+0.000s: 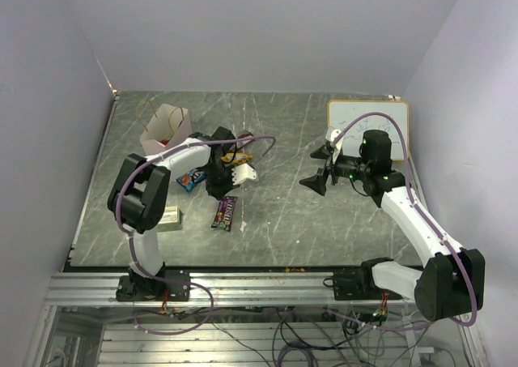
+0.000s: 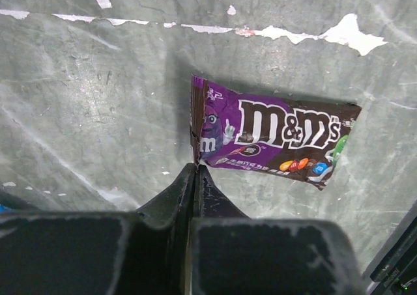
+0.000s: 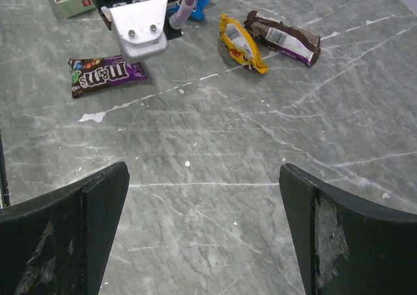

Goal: Place the snacks into the paper bag
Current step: Pick up the snack from the center of the board, then place the snack in the paper bag.

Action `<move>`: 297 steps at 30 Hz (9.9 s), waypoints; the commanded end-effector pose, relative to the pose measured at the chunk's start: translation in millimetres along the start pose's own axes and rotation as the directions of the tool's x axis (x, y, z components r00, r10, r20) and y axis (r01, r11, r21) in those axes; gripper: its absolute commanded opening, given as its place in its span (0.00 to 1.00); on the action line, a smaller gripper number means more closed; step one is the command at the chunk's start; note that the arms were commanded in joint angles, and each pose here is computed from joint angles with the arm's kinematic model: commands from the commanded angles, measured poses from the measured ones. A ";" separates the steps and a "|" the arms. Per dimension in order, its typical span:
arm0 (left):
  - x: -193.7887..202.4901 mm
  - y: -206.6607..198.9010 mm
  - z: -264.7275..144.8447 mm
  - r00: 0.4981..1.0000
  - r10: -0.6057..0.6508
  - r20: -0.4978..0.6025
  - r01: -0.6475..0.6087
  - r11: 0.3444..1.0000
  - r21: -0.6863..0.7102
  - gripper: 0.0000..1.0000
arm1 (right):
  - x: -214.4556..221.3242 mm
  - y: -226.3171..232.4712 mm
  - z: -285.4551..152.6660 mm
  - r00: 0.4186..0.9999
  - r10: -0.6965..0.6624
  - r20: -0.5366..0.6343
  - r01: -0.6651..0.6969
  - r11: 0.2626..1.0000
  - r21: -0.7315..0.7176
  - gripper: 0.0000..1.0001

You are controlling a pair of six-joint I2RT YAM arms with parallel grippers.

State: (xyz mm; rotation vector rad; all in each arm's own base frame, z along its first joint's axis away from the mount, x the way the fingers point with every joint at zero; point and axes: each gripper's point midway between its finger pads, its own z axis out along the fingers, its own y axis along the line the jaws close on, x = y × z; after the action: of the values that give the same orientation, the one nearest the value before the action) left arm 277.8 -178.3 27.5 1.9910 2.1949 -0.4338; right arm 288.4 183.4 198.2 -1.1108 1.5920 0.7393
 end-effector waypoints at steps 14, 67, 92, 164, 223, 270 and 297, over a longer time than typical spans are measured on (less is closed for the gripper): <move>-31.6 -17.3 -94.1 0.986 -0.034 0.162 0.065 0.979 -0.192 0.07 | -6.8 -0.9 -4.8 0.999 -0.035 0.020 0.034 0.999 0.014 1.00; 54.9 70.5 -439.4 0.855 -0.277 0.438 0.442 -0.049 -0.896 0.07 | -8.0 -4.9 -9.5 0.999 -0.035 0.027 0.034 0.999 0.030 1.00; 55.7 131.3 -318.8 0.846 -0.414 0.335 0.442 0.195 -0.875 0.07 | -7.4 -3.1 -9.1 0.999 -0.032 0.030 0.032 0.999 0.019 1.00; 83.6 92.7 -323.8 0.858 -0.440 0.266 0.370 0.170 -0.913 0.07 | -3.4 -4.0 -7.4 0.999 -0.027 0.022 0.027 1.000 0.017 1.00; 48.1 93.6 -296.0 0.849 -0.346 0.399 0.520 0.410 -0.750 0.07 | 0.0 -5.4 -6.8 1.000 -0.026 0.013 0.025 0.999 0.023 1.00; 77.8 123.0 -341.2 0.928 -0.298 0.222 0.282 0.174 -0.944 0.07 | 6.1 -7.9 -4.8 1.000 -0.018 0.000 0.018 0.999 0.026 1.00; 72.1 119.1 -307.4 0.945 -0.239 0.225 0.288 0.275 -0.917 0.15 | 10.8 -10.7 -3.6 1.000 -0.016 -0.014 0.017 0.999 0.033 1.00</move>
State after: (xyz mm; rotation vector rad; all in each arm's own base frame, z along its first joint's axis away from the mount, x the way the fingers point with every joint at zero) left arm 418.0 1.7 256.0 0.9763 1.9878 0.7863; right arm 292.6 175.8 192.3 -1.1046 1.6005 0.7142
